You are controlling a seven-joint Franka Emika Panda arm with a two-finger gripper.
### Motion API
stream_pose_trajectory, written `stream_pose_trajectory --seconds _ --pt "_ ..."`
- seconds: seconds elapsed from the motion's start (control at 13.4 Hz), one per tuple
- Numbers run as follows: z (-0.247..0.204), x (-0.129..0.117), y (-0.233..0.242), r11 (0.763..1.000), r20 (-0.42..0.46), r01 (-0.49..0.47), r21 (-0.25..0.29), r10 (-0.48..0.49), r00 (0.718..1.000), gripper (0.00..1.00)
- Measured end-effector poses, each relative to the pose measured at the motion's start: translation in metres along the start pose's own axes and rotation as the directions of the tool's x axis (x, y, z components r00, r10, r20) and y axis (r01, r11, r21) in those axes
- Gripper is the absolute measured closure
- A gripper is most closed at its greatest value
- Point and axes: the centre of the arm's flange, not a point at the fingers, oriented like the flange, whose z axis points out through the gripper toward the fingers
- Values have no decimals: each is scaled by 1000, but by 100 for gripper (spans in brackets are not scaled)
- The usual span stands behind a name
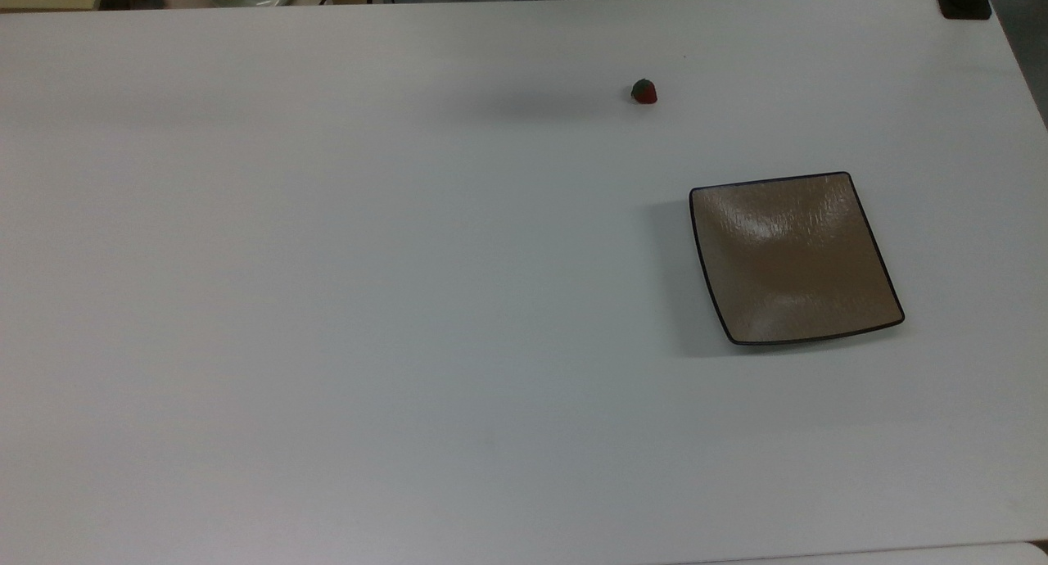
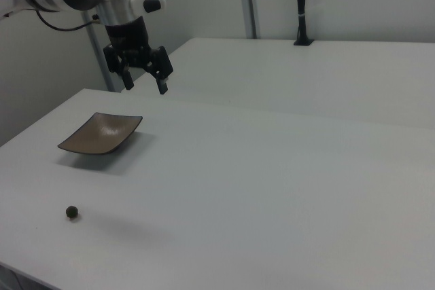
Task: Strawberries on a ceramic plate
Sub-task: 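Move the open gripper over the red strawberry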
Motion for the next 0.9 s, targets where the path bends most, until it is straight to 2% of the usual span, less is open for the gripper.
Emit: stream_pose_trajectory --seconds 0.67,0.9 --pt "17 -2 -5 1000 36 10 3 -10 999 0" --pt "44 -2 -29 999 73 52 7 -52 996 0"
